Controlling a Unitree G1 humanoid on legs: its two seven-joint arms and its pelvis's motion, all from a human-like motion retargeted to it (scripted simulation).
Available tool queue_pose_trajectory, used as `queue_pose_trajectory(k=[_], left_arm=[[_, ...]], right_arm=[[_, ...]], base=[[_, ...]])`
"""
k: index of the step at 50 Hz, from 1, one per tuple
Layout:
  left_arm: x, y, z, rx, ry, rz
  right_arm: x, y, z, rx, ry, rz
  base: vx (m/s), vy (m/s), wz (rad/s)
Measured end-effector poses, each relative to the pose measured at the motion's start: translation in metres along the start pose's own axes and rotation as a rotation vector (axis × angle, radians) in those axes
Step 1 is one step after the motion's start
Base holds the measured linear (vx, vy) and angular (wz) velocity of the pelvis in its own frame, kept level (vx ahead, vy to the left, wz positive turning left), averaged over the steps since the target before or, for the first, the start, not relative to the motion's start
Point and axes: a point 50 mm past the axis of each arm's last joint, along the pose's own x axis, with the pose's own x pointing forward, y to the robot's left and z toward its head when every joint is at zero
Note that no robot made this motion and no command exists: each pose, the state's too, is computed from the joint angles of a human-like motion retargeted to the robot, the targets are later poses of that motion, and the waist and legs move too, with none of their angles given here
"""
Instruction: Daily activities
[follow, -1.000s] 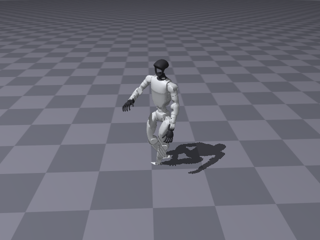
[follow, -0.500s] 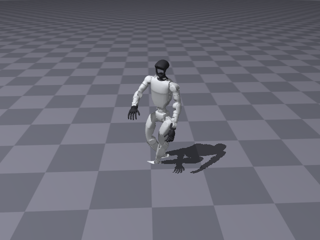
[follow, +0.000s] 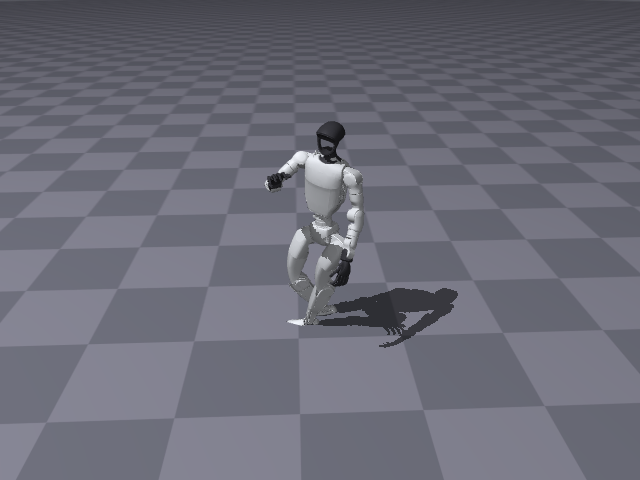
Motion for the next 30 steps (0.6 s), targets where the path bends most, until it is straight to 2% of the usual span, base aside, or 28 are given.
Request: queue_pose_trajectory(k=[4, 8, 15, 20, 30], left_arm=[[0.001, 0.004, 0.003, -0.009, -0.003, 0.014], [0.002, 0.009, 0.007, -0.002, -0.014, 0.031], [0.003, 0.009, 0.015, 0.023, -0.047, 0.04], [0.002, 0.002, 0.018, 0.023, -0.068, 0.025], [-0.001, -0.011, 0.013, 0.067, -0.081, 0.001]], right_arm=[[-0.008, -0.03, -0.002, 0.014, 0.011, -0.128], [-0.032, -0.032, -0.023, 0.029, 0.135, -0.107], [-0.098, 0.002, -0.073, 0.075, 0.457, 0.135], [-0.126, 0.03, -0.08, 0.114, 0.548, 0.279], [-0.108, 0.095, -0.042, 0.117, 0.375, 0.463]], base=[[-0.01, 0.03, 0.19], [0.0, 0.01, 0.04], [0.0, 0.0, 0.03], [0.0, 0.02, 0.2], [0.0, 0.02, 0.19]])
